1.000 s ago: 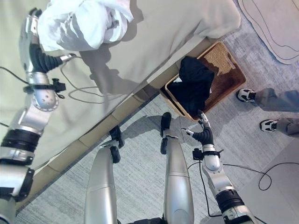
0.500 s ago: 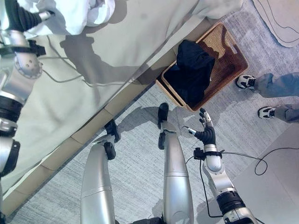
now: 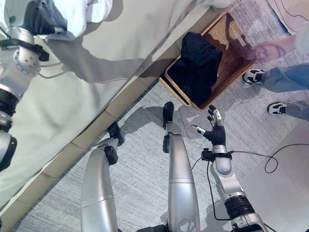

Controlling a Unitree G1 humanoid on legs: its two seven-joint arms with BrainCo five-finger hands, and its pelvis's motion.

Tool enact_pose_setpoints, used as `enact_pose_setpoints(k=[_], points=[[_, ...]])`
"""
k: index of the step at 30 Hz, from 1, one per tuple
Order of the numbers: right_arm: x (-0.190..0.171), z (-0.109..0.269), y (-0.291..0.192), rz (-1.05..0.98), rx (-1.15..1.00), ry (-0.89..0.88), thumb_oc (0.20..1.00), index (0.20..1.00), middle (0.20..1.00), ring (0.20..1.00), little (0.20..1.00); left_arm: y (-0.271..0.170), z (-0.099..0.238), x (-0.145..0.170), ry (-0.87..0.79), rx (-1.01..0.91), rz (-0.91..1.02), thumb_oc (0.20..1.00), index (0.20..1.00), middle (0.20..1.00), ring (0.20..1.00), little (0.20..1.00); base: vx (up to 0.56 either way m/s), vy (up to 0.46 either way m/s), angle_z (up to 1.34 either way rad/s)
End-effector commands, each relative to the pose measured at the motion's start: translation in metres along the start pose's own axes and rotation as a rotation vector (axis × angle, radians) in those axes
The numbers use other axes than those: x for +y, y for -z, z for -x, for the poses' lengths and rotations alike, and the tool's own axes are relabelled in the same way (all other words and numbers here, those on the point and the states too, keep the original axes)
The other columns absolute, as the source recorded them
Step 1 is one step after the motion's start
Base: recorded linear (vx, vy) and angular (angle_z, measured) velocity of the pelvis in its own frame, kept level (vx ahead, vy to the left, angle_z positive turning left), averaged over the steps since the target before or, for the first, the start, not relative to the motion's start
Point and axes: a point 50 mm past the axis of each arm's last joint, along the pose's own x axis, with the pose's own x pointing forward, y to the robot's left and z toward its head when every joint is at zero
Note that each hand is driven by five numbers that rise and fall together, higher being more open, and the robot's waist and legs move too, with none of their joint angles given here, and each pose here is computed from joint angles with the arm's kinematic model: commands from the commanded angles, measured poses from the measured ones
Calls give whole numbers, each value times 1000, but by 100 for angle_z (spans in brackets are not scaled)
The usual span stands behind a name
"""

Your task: Pick up clothes into the bucket

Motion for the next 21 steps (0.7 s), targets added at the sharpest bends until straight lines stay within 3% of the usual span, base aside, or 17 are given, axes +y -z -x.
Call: enact_pose_setpoints(k=[1, 12, 21], points=[[-14, 23, 12, -7, 52, 10, 1000, 1000, 1000, 1000, 1000, 5, 16, -34, 146, 27, 77, 200, 200, 200, 200, 200, 0, 0, 0], [-17, 20, 11, -22, 45, 29, 1000, 1000, 1000, 1000, 1000, 8, 32, -43, 184, -21, 115, 200, 200, 200, 200, 200, 0, 1, 0], [-30, 10, -1, 54, -5, 82, 1000, 1000, 1000, 1000, 1000, -10, 76, -58, 197, -200, 164, 200, 200, 200, 200, 200, -10, -9, 6]])
